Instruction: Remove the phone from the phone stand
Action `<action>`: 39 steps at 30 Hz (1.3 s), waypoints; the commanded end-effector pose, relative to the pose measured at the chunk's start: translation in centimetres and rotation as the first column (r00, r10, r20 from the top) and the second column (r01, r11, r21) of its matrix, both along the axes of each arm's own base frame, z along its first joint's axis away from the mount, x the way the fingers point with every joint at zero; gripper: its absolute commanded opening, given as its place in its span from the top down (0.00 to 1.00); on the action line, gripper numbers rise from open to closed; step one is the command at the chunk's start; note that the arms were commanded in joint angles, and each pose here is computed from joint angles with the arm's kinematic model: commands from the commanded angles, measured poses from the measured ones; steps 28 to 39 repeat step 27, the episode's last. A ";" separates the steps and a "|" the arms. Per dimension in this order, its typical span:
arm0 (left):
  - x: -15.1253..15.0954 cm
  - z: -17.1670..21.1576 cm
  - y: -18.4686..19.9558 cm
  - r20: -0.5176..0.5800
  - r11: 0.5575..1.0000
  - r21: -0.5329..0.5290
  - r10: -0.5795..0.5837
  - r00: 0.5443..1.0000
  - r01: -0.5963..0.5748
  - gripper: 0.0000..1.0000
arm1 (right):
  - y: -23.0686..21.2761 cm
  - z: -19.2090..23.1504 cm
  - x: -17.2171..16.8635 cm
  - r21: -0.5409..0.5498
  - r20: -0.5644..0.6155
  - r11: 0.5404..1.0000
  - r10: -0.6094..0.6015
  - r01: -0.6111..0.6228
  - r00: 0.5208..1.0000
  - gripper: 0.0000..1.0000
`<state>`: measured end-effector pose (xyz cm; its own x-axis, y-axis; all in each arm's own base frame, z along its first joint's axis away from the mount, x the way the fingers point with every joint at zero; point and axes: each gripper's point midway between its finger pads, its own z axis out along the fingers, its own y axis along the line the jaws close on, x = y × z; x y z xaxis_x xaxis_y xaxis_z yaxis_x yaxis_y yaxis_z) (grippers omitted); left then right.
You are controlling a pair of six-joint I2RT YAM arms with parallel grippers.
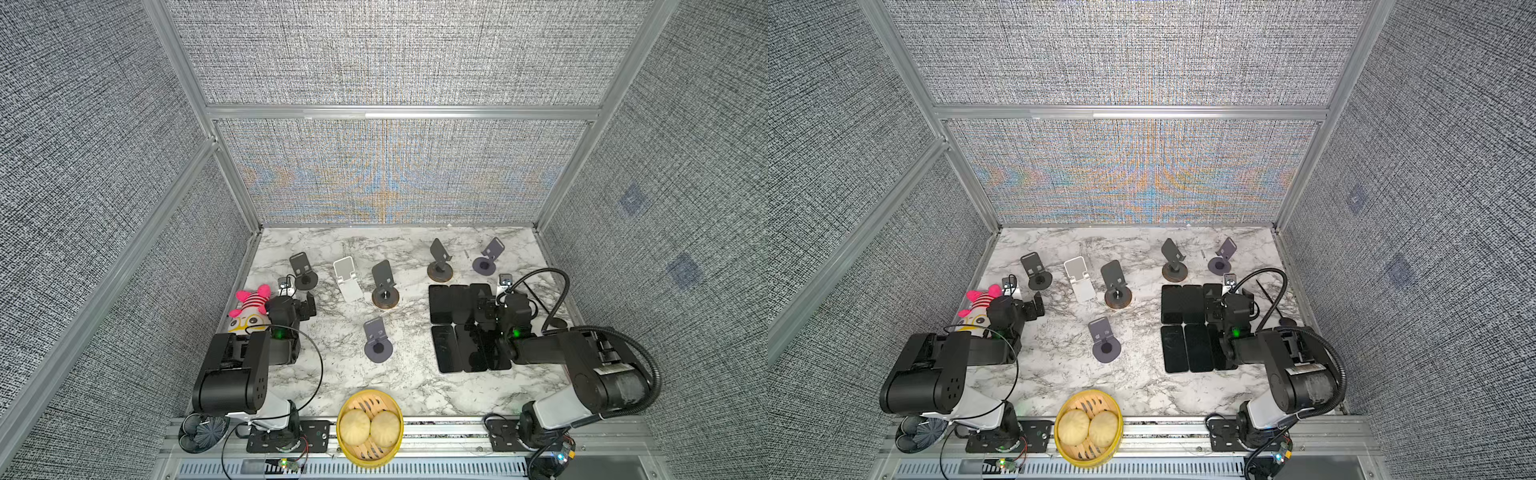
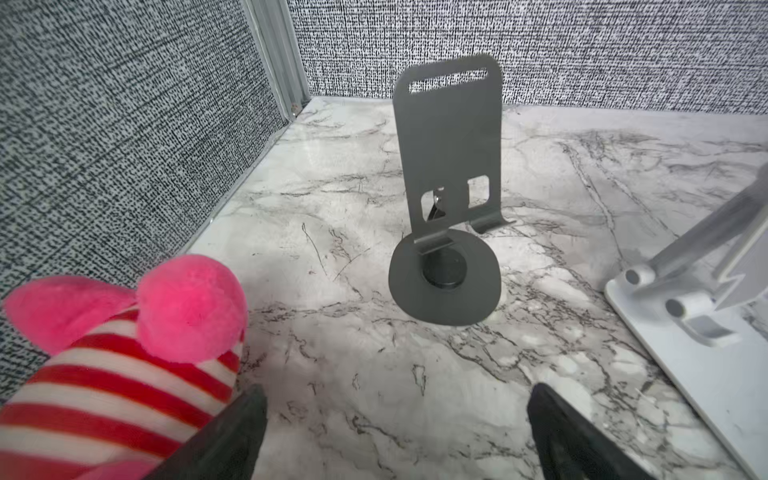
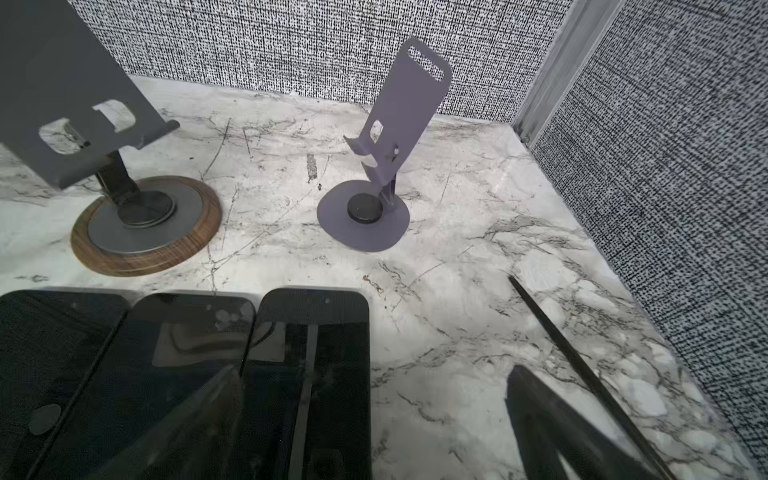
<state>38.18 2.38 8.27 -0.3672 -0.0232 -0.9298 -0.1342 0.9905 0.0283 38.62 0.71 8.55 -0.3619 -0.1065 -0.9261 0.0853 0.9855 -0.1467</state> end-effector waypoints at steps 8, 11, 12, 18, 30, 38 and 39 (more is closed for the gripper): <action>0.7 1.9 0.0 0.097 1.000 0.012 -0.004 0.995 0.002 0.01 | -0.6 0.7 0.5 0.030 0.011 0.999 -0.032 0.032 0.999 0.01; 0.7 2.0 0.0 0.098 1.000 0.010 -0.003 0.995 0.002 0.01 | -0.7 0.7 0.5 0.030 0.010 0.999 -0.032 0.032 0.999 0.01; 0.7 1.9 0.0 0.097 1.000 0.010 -0.002 0.995 0.001 0.01 | -0.7 0.7 0.5 0.029 0.010 0.999 -0.033 0.033 0.999 0.01; 0.7 1.9 0.0 0.097 1.000 0.011 -0.003 0.995 0.002 0.01 | -0.7 0.6 0.6 0.031 0.006 0.999 -0.034 0.033 0.999 0.01; 0.7 1.9 0.0 0.097 1.000 0.012 -0.004 0.995 0.002 0.01 | -0.8 0.7 0.4 0.036 0.013 0.999 -0.030 0.030 0.999 0.01; 0.7 1.9 0.0 0.097 1.000 0.012 -0.004 0.995 0.002 0.01 | -0.8 0.7 0.4 0.036 0.013 0.999 -0.030 0.030 0.999 0.01; 0.7 1.9 0.0 0.097 1.000 0.012 -0.004 0.995 0.002 0.01 | -0.8 0.7 0.4 0.036 0.013 0.999 -0.030 0.030 0.999 0.01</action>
